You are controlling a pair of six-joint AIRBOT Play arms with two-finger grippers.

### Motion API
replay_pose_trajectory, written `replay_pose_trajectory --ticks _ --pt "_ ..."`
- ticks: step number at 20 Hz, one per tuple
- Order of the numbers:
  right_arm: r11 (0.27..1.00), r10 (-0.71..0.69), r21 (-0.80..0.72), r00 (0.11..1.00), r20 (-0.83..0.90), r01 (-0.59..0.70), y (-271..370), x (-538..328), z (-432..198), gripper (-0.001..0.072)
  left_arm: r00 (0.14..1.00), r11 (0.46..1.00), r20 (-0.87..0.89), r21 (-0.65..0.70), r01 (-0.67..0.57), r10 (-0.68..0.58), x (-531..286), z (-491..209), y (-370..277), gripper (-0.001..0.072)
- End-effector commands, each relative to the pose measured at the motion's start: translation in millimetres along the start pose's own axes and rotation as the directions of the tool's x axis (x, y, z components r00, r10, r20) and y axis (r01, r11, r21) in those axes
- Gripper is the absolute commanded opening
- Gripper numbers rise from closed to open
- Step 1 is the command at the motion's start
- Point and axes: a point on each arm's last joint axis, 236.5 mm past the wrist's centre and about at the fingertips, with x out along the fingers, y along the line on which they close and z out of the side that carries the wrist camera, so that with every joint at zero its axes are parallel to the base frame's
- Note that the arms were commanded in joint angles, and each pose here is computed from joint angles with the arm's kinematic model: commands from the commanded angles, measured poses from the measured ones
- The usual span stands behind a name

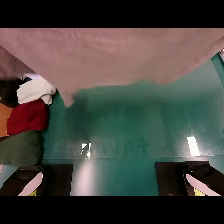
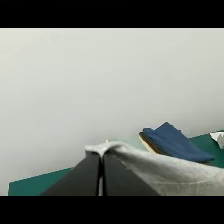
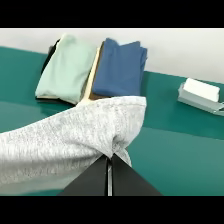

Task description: Fold the shirts.

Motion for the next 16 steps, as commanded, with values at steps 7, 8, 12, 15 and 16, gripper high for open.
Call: replay_pose_trajectory --ticks 7,8,12,15,16 --pt "0.996 -0.005 0.072 0.878 -0.478 0.045 -10.3 115.3 -110.8 0.0009 0.727 0.988 -0.68 -0.157 -0.016 -0.096 163.2 -277.9 21.0 0.0025" --pt "0.99 0.072 0.14 0.831 -0.551 0.008 -8.0 139.5 -138.7 0.0009 0.66 0.984 -0.742 -0.174 -0.025 -0.114 174.2 -320.8 20.9 0.0025" --pt "0.972 0.126 0.227 0.686 -0.717 0.06 -34.1 222.8 -242.2 0.0008 0.466 0.973 -0.87 -0.219 -0.073 -0.16 196.8 -459.4 18.9 0.0026" --pt "0.967 0.13 0.241 0.651 -0.748 0.084 -40.5 272.1 -288.6 0.0009 0.407 0.97 -0.898 -0.225 -0.096 -0.168 205.5 -517.9 18.9 0.0026" --pt "0.965 0.134 0.246 0.643 -0.754 0.088 -41.6 283.1 -296.9 0.001 0.394 0.969 -0.903 -0.227 -0.099 -0.172 205.6 -526.2 18.5 0.0026"
